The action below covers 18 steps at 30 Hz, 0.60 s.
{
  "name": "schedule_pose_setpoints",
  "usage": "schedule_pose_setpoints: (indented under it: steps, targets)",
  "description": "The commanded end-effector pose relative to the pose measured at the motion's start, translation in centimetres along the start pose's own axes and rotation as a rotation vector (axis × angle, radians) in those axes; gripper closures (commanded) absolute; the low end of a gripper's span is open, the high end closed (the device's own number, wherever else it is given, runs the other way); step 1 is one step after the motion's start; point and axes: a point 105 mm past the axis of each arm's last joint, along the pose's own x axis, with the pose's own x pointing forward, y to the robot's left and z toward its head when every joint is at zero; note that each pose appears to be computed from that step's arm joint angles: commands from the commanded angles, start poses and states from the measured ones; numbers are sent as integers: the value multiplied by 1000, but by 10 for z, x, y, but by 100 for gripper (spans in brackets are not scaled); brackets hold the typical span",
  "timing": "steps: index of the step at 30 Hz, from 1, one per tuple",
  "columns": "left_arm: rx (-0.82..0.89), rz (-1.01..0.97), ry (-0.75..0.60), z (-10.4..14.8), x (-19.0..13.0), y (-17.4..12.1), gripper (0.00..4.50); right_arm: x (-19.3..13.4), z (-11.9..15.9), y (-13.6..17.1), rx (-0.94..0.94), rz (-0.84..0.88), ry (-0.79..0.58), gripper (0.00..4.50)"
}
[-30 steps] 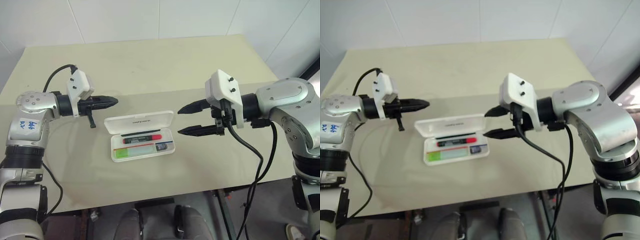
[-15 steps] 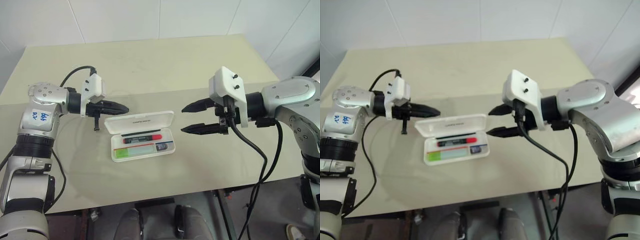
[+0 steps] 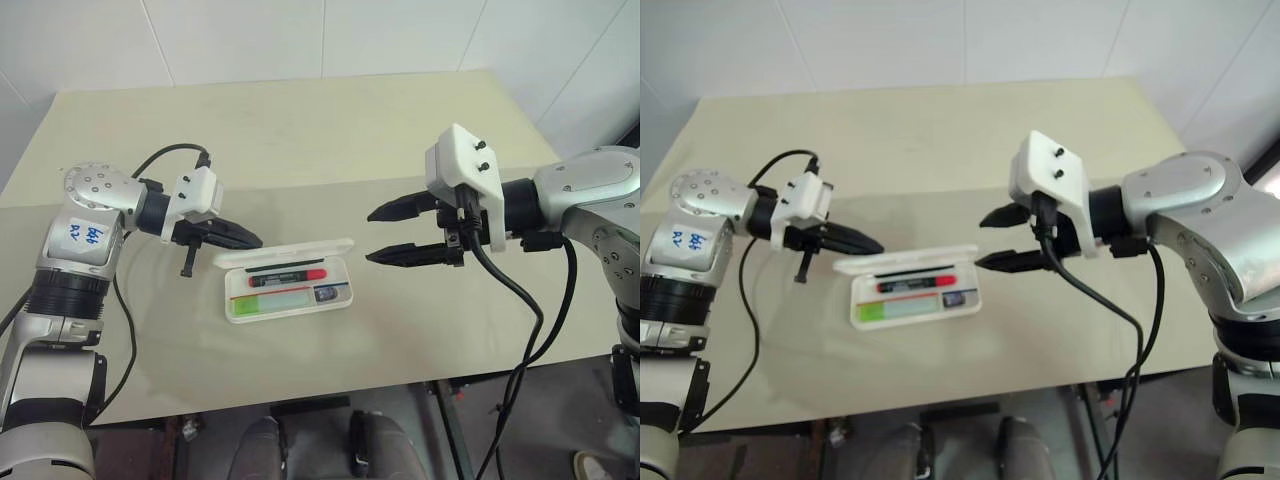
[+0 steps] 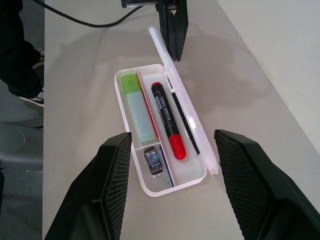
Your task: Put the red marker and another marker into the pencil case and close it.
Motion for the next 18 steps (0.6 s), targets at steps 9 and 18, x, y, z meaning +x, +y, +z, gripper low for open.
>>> schedule_pose_setpoints:
  steps: [9,18]
  targets:
    - [53,-35,49,-14,28,-21,447,-11,13,5,-47,-37,-18,172]
    - [134,1,137,-35,45,-17,447,-11,11,5,-46,-48,-12,172]
